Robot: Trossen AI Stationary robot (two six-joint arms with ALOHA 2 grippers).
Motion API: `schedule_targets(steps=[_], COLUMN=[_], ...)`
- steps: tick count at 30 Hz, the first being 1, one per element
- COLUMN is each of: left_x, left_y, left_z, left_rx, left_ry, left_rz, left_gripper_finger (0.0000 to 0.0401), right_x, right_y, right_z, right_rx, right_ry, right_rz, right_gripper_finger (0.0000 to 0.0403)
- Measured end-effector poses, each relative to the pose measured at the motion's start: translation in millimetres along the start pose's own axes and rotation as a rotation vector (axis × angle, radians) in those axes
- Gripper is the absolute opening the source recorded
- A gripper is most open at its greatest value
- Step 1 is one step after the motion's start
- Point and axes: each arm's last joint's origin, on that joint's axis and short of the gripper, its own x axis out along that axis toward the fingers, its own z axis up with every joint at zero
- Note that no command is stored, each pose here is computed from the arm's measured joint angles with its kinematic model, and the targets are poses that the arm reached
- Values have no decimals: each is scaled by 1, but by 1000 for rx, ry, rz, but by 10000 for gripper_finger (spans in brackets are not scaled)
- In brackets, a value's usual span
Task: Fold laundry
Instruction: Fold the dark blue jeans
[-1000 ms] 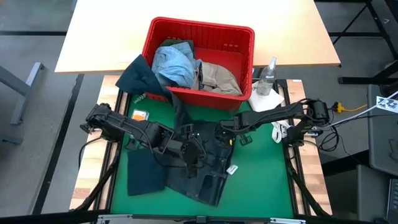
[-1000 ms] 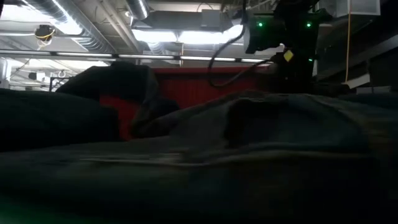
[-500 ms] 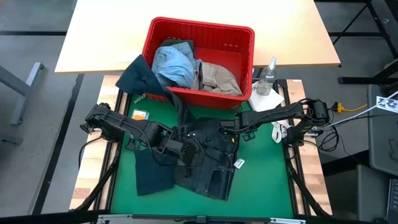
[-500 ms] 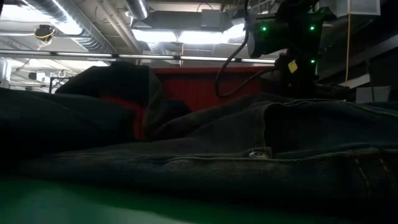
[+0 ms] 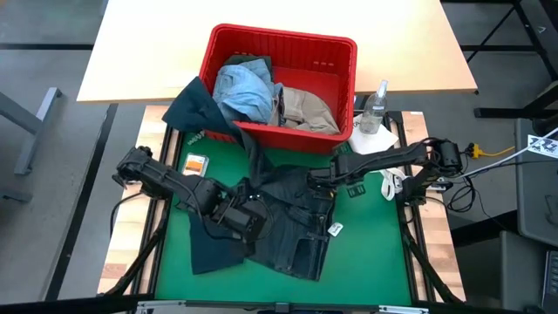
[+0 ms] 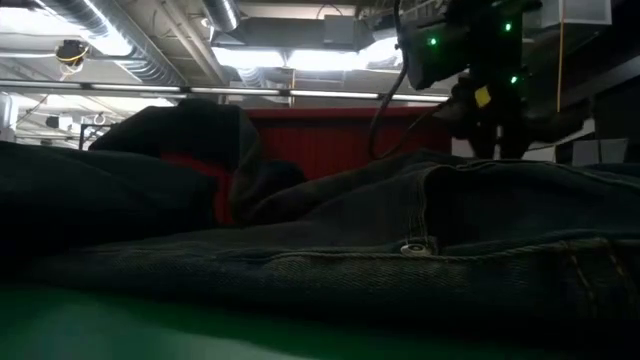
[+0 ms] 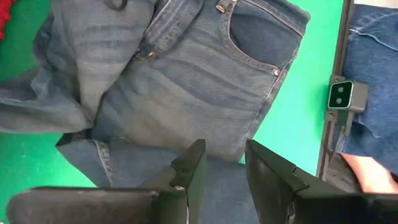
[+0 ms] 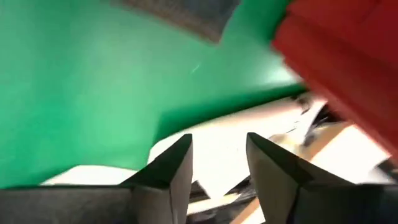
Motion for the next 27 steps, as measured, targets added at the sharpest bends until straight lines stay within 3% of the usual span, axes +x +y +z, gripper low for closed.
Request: schedule_targets(steps=[4,10,16,21,27], left_x=[-1,-3,-7,-9,-10], left_y=[-4,-14,-23,-29,-31], left_z=[-3,-12,-25,-32,-33], left_rx=[-32,-121,-244,-270,-260], left_ry=[1,5,-25,-47,-65], left_rz=[-5,-2,69,85,94], left_gripper_finger=[96,88,88,88,88], right_x=[-11,-27,-41,-47,-38], right_y=[2,21,37,36,23], right_z=[-1,9,29,38,50], right_rx=[9,-57,-72,-52,-60], right_ry=[-11,-88,-262,-333,-476], right_rz=[71,39,-127,-267,-145], right_gripper_finger=[138,136,136,136,136])
